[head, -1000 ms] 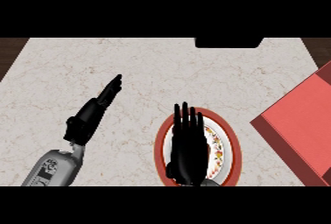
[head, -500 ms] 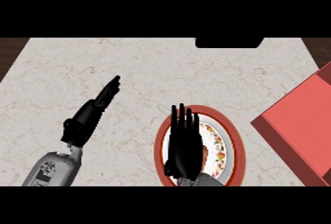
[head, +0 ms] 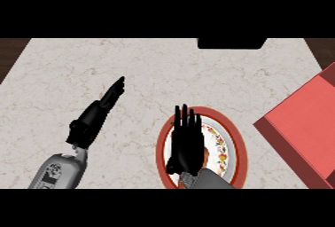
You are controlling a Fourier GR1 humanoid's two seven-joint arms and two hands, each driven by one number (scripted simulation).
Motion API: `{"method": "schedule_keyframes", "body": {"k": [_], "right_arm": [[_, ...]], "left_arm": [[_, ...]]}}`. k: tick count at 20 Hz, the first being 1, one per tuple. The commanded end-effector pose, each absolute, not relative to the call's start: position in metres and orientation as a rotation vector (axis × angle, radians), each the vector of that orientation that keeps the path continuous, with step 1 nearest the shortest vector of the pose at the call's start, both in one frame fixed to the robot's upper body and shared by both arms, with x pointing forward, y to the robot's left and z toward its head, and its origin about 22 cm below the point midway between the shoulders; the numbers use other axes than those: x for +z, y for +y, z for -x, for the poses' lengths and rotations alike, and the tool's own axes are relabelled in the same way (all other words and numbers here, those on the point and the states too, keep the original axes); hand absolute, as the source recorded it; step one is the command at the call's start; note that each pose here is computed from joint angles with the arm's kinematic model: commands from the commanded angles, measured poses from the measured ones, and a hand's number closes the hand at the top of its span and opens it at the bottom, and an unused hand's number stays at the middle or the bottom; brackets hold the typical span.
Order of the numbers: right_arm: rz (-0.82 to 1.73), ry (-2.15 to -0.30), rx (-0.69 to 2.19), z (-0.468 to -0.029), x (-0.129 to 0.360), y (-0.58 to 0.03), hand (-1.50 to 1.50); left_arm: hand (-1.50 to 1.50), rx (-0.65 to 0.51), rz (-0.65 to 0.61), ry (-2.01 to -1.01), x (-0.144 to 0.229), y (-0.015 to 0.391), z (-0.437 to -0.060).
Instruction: Pick the bell pepper from the plate and place it in the cardboard box
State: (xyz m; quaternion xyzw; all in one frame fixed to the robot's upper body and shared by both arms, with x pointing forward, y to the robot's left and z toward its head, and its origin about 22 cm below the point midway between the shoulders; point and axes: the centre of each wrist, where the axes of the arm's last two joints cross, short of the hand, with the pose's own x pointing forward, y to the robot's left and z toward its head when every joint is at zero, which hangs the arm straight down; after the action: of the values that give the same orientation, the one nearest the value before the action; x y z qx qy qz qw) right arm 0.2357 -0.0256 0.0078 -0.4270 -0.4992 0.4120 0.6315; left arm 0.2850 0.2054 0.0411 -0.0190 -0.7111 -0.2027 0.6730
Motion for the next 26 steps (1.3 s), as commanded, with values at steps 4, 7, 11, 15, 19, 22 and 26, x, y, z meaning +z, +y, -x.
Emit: {"method": "schedule_keyframes", "body": {"k": [4, 7, 11, 15, 19, 22, 26], "right_arm": [[1.042, -1.030, 0.910, -0.239, -0.021, -0.035, -1.50], [1.065, -1.031, 0.905, -0.239, -0.024, -0.031, -1.50], [1.041, -1.025, 0.916, -0.253, -0.024, -0.041, -1.50], [1.055, -1.002, 0.973, -0.252, -0.016, -0.029, 1.50], [1.090, -1.049, 0.990, -0.243, -0.039, -0.039, 1.50], [1.160, -1.105, 0.991, -0.259, -0.020, -0.034, 1.50], [1.037, -1.254, 1.268, -0.225, -0.039, -0.112, 1.50]], "left_arm": [[0.00, -0.453, 0.030, -1.587, 0.041, 0.202, -0.283], [0.00, -0.448, 0.051, -1.606, 0.043, 0.201, -0.275], [0.00, -0.455, 0.036, -1.595, 0.041, 0.212, -0.280], [0.00, -0.470, 0.040, -1.598, 0.049, 0.211, -0.287], [0.00, -0.453, 0.044, -1.618, 0.026, 0.197, -0.279], [0.00, -0.457, 0.054, -1.600, 0.036, 0.212, -0.278], [0.00, -0.435, 0.053, -1.594, 0.037, 0.213, -0.276]]}}
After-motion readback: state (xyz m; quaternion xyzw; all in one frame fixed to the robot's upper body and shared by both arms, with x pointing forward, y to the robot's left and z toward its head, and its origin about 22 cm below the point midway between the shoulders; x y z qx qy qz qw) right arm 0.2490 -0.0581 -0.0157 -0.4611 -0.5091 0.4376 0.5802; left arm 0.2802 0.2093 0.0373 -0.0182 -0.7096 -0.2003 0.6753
